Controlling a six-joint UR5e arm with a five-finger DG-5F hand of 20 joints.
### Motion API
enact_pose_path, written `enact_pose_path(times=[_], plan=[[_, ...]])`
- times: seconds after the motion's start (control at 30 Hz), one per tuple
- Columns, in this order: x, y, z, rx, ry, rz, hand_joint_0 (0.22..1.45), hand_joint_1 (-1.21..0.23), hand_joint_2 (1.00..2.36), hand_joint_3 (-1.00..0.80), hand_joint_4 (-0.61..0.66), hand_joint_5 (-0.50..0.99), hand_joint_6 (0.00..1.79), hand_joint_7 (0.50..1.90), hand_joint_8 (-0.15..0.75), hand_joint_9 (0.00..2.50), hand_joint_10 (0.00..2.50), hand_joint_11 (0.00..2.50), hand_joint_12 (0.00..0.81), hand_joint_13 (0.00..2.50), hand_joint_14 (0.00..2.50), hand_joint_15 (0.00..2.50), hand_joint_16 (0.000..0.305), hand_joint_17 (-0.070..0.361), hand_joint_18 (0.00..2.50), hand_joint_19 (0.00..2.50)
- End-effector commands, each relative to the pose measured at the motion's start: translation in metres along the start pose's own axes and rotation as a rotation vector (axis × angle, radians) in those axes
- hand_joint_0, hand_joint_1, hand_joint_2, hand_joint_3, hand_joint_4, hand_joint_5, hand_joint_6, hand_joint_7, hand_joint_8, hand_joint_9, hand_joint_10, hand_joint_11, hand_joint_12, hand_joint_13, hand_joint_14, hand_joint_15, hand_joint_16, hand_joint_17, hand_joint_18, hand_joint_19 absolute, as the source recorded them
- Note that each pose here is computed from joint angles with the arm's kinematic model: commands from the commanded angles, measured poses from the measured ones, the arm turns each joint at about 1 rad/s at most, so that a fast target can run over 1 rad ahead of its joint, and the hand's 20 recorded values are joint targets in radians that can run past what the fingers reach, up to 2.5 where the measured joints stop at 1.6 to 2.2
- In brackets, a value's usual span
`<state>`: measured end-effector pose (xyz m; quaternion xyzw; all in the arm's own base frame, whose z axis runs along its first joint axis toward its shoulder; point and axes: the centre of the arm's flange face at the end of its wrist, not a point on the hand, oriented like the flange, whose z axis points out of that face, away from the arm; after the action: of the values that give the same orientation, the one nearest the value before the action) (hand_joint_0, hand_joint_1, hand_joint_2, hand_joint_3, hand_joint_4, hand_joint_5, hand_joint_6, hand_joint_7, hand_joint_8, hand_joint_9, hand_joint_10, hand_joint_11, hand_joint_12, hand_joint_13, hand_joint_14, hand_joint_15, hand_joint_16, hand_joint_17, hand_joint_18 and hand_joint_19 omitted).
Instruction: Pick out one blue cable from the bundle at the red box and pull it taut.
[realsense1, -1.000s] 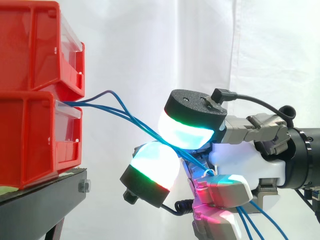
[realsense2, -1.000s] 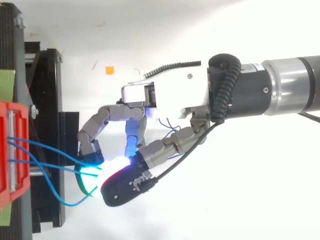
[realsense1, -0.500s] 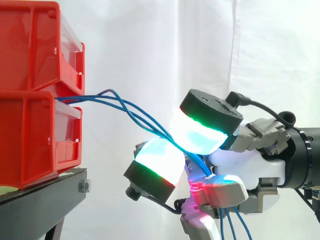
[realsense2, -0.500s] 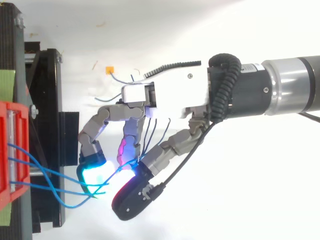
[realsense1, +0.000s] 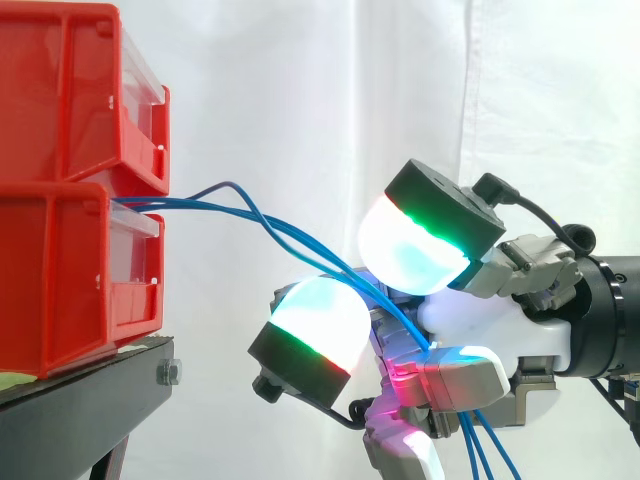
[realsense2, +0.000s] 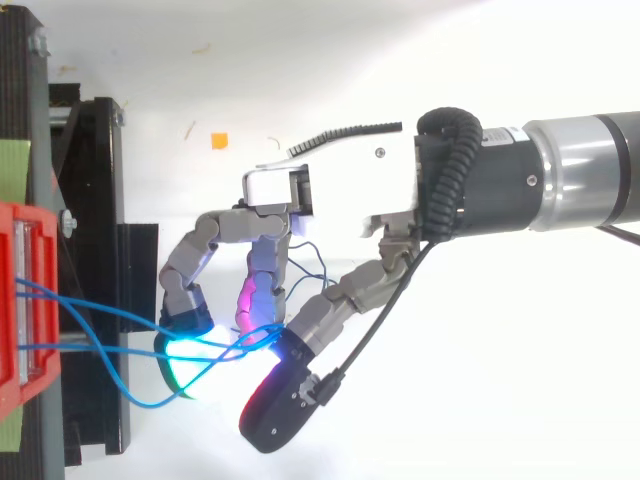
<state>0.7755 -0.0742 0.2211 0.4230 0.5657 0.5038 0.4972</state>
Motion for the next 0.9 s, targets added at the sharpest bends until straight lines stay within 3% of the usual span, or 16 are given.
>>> enact_pose_path(times=[0.0, 0.2, 0.27, 0.4, 0.5, 0.6, 0.67, 0.73, 0.87], plan=[[0.0001, 0.0008, 0.0, -0.001, 0.0, 0.0, 0.56, -0.73, 1.0, -0.5, 0.03, -0.09, 0.9, 1.03, 0.302, 1.47, 0.03, 0.96, 0.373, 1.18, 0.02, 0.62, 0.05, 0.113, 1.04, 0.6], [-0.0007, 0.0007, -0.0003, -0.001, 0.002, 0.0, 0.61, -0.75, 1.0, -0.5, 0.03, -0.09, 0.91, 1.04, 0.294, 1.46, 0.03, 0.97, 0.37, 1.17, 0.02, 0.62, 0.049, 0.11, 1.02, 0.61], [0.0004, 0.0008, 0.0, -0.001, 0.003, 0.001, 0.52, -0.63, 1.0, -0.5, 0.05, -0.1, 0.9, 1.01, 0.311, 1.48, 0.03, 0.96, 0.384, 1.18, 0.02, 0.61, 0.053, 0.119, 1.05, 0.6], [0.0003, 0.0015, 0.0004, -0.003, 0.003, 0.0, 0.47, -0.49, 1.0, -0.5, 0.08, -0.11, 0.88, 0.96, 0.327, 1.47, 0.03, 0.91, 0.414, 1.19, 0.02, 0.6, 0.059, 0.133, 1.08, 0.6], [0.0004, 0.0008, 0.0, -0.001, 0.003, 0.0, 0.47, -0.38, 1.0, -0.5, 0.08, -0.11, 0.86, 0.92, 0.329, 1.43, 0.03, 0.88, 0.413, 1.18, 0.02, 0.59, 0.06, 0.135, 1.07, 0.61], [0.0004, 0.001, 0.0001, -0.003, 0.003, 0.0, 0.56, -0.29, 1.0, -0.5, 0.05, -0.11, 0.86, 0.93, 0.303, 1.4, 0.03, 0.89, 0.387, 1.15, 0.02, 0.62, 0.054, 0.121, 1.0, 0.68], [0.0003, 0.0017, 0.0005, -0.004, 0.003, 0.0, 0.6, -0.33, 1.0, -0.5, 0.05, -0.11, 0.85, 0.96, 0.301, 1.4, 0.03, 0.88, 0.383, 1.15, 0.02, 0.63, 0.053, 0.119, 0.98, 0.7], [0.0003, 0.0017, 0.0005, -0.004, 0.003, 0.0, 0.61, -0.42, 1.01, -0.34, 0.06, -0.11, 0.85, 0.97, 0.309, 1.39, 0.03, 0.88, 0.391, 1.15, 0.02, 0.63, 0.054, 0.122, 0.97, 0.72], [-0.0009, 0.0014, 0.0001, -0.003, 0.001, 0.0, 0.61, -0.47, 1.01, -0.22, 0.07, -0.1, 0.84, 0.94, 0.347, 1.43, 0.02, 0.84, 0.434, 1.2, 0.02, 0.6, 0.065, 0.147, 1.07, 0.65]])
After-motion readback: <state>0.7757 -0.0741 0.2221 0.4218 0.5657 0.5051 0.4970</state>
